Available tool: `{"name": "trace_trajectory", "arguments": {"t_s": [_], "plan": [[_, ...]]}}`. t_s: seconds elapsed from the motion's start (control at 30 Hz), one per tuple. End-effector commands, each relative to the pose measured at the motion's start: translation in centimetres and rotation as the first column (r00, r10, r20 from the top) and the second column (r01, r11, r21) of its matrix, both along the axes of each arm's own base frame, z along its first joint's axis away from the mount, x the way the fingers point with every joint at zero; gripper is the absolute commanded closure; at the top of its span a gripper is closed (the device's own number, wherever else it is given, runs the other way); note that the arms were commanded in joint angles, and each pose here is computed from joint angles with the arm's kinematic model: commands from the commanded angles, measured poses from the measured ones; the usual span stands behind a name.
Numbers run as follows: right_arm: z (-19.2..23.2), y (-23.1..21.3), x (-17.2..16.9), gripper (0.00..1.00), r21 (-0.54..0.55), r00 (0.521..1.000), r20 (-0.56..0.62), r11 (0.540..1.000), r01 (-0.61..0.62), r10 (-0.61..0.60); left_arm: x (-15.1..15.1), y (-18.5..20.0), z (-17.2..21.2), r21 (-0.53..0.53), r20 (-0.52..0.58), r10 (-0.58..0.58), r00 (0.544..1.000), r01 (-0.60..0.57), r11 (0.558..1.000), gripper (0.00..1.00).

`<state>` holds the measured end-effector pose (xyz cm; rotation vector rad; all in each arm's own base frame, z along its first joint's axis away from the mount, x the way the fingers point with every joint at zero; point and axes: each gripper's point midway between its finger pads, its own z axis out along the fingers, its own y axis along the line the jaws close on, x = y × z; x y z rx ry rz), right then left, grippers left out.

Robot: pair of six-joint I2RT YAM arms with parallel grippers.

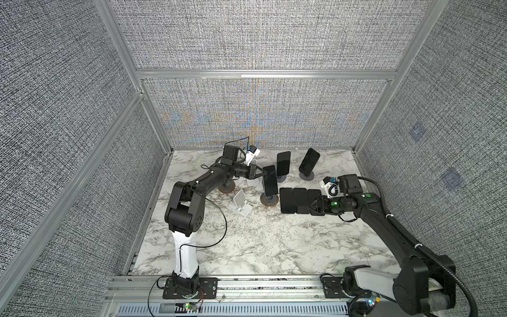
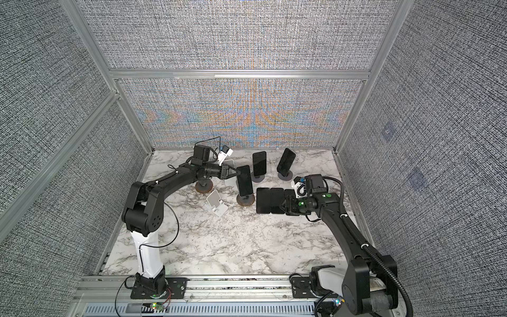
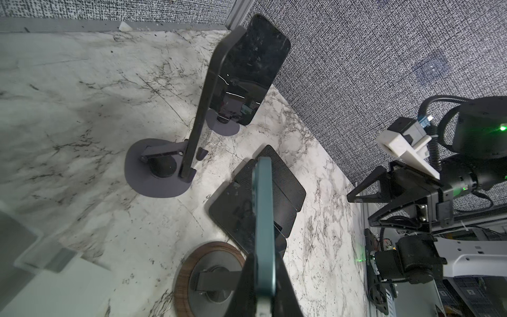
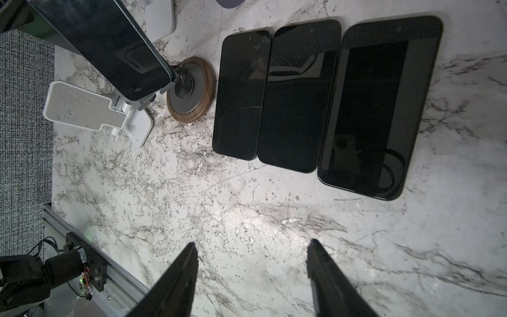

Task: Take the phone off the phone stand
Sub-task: 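Lift the phone off the stand while the right gripper reaches toward it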

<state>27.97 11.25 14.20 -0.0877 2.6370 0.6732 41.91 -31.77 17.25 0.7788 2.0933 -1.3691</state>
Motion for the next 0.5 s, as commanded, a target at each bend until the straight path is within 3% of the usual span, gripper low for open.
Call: {"name": "trace_trajectory", "arguments": {"t_s": [0.0,0.17,0.23,0.47], "plan": [[0.8,0.8,-0.3,0.41,-0.026,0.999,0.029,0.999,-0.046,0.046,-0.5,0.3,1.6,0.001,0.012,0.007,1.0,-0.007,1.0,0.97],[3.1,3.5,-0.4,0.41,-0.118,0.98,0.136,0.985,-0.129,0.145,-1.4,0.9,4.5,-0.003,0.041,0.032,0.999,-0.032,0.999,1.0],[5.6,5.4,0.2,0.39,-0.137,0.955,0.229,0.977,-0.162,0.19,-1.8,1.1,6.0,-0.024,0.033,0.056,0.998,-0.055,0.998,1.0],[10.1,10.5,1.8,0.14,-0.17,0.877,0.376,0.953,-0.252,0.299,-4.3,-0.2,7.1,-0.054,-0.189,0.114,0.975,-0.126,0.991,1.0]]}}
